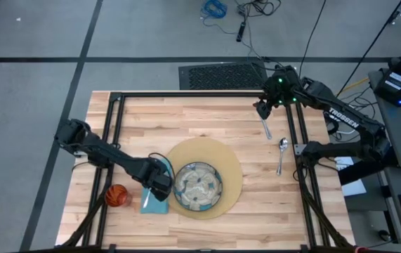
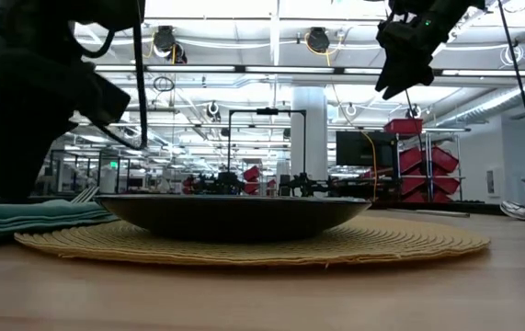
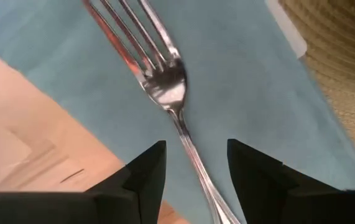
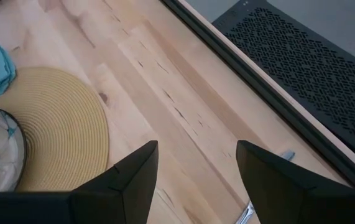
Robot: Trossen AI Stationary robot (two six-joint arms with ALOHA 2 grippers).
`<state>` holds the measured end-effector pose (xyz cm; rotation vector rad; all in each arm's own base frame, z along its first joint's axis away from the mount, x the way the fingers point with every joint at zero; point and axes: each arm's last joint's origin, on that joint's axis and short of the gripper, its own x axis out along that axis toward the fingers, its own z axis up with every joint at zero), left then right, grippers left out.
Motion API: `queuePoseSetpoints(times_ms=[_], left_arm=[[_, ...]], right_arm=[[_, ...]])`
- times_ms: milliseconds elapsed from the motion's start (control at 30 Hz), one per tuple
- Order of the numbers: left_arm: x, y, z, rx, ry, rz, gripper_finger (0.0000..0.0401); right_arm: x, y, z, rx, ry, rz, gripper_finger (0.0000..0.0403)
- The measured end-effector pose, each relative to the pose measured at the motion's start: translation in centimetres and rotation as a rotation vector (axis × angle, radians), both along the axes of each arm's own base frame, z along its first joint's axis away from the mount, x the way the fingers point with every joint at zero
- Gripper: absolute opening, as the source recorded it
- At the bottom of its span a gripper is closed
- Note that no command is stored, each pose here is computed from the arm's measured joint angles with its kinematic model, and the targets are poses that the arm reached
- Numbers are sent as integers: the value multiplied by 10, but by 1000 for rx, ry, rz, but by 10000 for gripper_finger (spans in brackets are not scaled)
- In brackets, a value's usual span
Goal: Set table place
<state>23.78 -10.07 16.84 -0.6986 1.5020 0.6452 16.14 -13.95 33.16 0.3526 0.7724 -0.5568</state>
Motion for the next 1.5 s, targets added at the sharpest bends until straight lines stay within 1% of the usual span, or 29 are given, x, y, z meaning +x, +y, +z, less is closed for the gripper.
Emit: queuePoseSetpoints(times_ms=[267, 467, 667, 1133, 1200, 1400, 1500], left_arm=[[0, -9, -13, 15, 40, -13, 153], [1, -11, -19, 26, 69, -16, 152], [1, -11, -20, 26, 69, -11, 152], [1, -11, -19, -11, 85, -5, 150], [1, -11, -19, -18, 86, -4, 140], [2, -11, -19, -21, 79, -12, 90], [2, -11, -19, -19, 78, -17, 72]], right_arm=[[0, 0, 0, 13, -5, -14, 208], [0, 0, 0, 18, -8, -21, 208], [0, 0, 0, 22, -10, -25, 208], [0, 0, 0, 24, -12, -28, 208], [0, 0, 0, 23, -12, -28, 208], [0, 0, 0, 23, -12, -29, 208], [0, 0, 0, 23, -13, -28, 208]])
